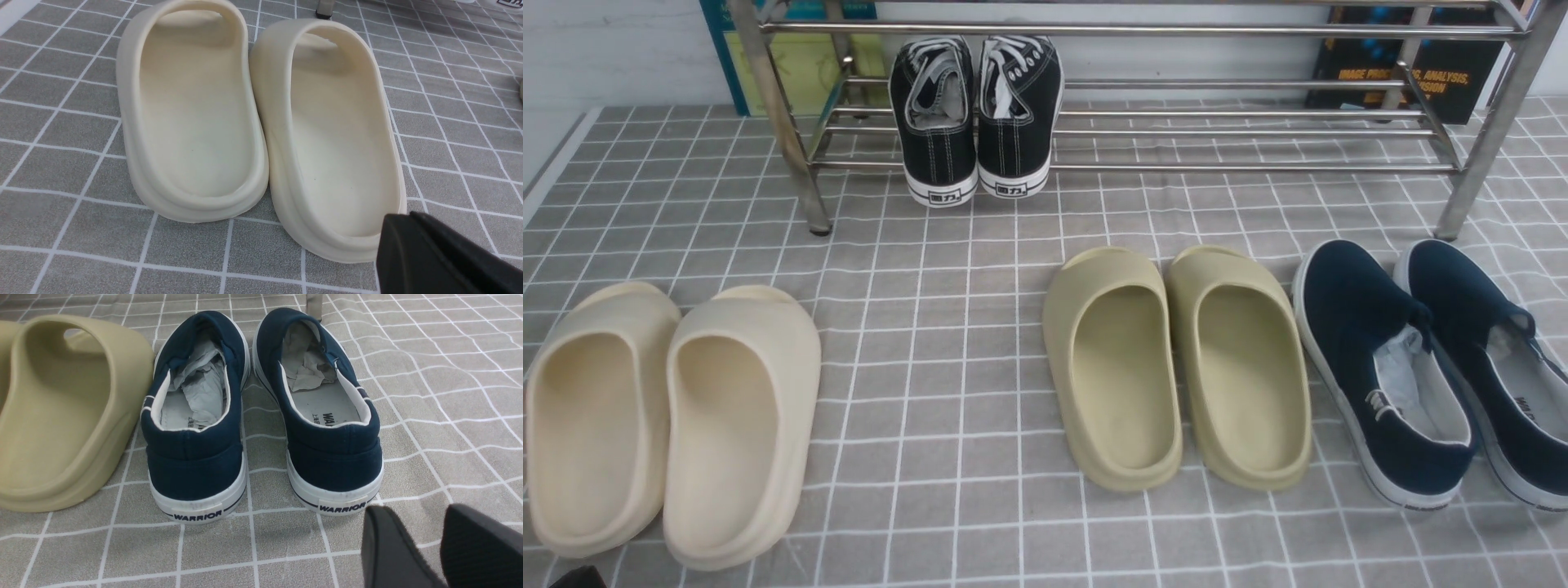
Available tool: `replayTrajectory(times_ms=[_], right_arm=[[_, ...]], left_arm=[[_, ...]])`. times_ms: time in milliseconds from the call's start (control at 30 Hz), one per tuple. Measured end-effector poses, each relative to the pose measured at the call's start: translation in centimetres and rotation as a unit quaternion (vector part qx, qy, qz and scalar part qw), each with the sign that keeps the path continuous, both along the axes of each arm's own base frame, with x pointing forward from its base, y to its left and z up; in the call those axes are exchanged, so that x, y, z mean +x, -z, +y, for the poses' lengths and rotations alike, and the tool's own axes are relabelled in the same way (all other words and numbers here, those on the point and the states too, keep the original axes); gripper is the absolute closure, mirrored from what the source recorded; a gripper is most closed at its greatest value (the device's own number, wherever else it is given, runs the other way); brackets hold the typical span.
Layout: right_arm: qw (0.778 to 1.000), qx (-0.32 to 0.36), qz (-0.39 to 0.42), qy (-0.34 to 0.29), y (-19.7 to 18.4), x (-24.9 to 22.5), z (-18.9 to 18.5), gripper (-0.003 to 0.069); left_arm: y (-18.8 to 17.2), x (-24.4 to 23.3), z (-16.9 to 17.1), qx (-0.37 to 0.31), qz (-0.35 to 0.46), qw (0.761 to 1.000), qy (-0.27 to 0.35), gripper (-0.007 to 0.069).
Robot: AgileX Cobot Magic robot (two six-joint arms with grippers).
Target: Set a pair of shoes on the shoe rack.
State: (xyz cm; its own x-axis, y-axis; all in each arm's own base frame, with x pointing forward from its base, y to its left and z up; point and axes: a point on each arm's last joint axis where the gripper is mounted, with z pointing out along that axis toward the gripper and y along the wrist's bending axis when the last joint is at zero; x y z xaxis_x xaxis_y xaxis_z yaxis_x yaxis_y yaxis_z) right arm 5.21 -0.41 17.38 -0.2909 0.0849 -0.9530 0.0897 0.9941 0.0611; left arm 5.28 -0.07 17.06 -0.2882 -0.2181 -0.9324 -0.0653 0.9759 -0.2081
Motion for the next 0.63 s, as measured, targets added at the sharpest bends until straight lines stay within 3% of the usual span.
replayTrajectory(times_ms=[633], right_arm=[[1.000,0.000,0.000,0.000,0.00,0.00,0.00,0.0419]], left_arm=[[0.00,0.00,0.00,0.000,0.000,1.000,0.000,0.0618]])
